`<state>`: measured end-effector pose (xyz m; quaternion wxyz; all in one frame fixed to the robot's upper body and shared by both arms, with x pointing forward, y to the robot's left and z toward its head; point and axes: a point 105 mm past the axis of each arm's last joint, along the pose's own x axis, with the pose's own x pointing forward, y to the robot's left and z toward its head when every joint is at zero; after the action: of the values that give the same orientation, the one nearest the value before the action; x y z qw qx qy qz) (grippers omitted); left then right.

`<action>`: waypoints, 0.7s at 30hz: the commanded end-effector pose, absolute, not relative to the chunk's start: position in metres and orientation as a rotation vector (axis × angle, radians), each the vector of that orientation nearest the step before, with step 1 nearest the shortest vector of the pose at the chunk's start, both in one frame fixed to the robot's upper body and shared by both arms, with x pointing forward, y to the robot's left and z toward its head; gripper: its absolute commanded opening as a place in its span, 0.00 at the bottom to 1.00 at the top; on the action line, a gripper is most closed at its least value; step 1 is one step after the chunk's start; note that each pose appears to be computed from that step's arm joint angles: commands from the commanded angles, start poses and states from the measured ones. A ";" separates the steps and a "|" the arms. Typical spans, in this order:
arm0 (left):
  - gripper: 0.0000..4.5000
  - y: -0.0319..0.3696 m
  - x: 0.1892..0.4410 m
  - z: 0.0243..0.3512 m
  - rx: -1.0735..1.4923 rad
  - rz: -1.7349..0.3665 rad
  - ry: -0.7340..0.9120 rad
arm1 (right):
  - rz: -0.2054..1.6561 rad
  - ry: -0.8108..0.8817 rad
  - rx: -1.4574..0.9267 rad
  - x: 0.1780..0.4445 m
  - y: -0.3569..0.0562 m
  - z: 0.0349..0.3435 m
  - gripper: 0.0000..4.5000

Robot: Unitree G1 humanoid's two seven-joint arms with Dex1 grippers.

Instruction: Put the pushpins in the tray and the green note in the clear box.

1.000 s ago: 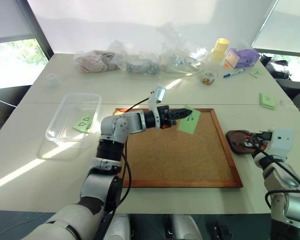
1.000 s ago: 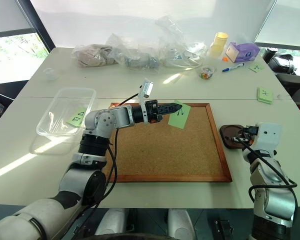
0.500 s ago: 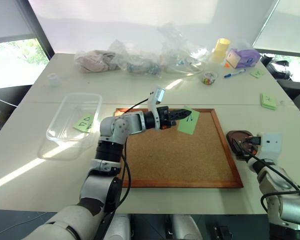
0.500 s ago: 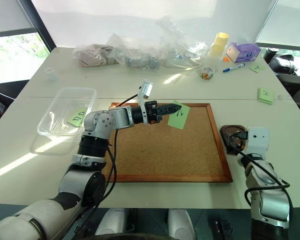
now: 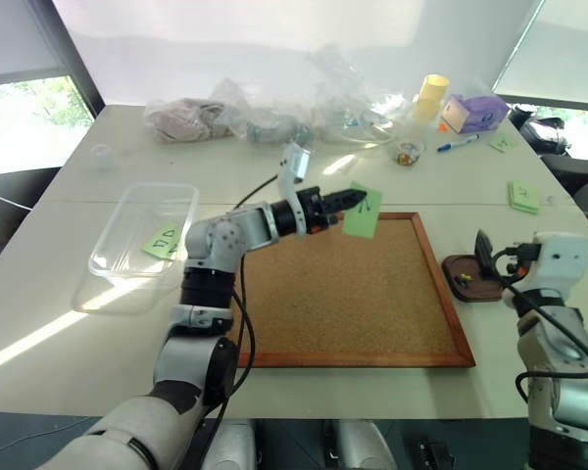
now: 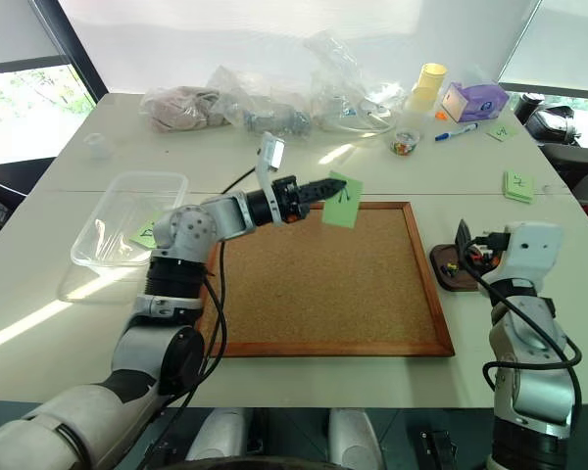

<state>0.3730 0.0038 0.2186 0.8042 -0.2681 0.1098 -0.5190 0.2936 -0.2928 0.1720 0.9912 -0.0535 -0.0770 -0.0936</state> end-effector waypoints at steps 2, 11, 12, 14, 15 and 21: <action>0.00 0.058 0.379 0.269 -0.397 -0.985 0.067 | 0.138 -0.247 0.016 0.293 -0.233 0.213 0.99; 0.00 0.234 0.389 0.259 0.032 -0.383 0.313 | 0.920 -0.001 0.098 0.253 -0.090 0.201 0.99; 0.00 0.243 0.387 0.257 0.041 -0.361 0.333 | 0.947 0.015 0.090 0.252 -0.086 0.199 0.99; 0.00 0.260 0.375 0.239 0.068 -0.345 0.424 | 0.977 0.049 0.062 0.253 -0.081 0.190 0.99; 0.00 0.266 0.369 0.229 0.079 -0.341 0.470 | 0.982 0.062 0.050 0.255 -0.080 0.186 0.99; 0.00 0.268 0.362 0.202 -0.024 -0.351 0.537 | 0.972 0.058 0.020 0.268 -0.072 0.175 0.99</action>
<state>0.3608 0.2689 0.1847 0.9412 -0.0083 0.2925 -0.1687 0.2680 -0.0758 0.1642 0.8846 0.0196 0.0590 0.4622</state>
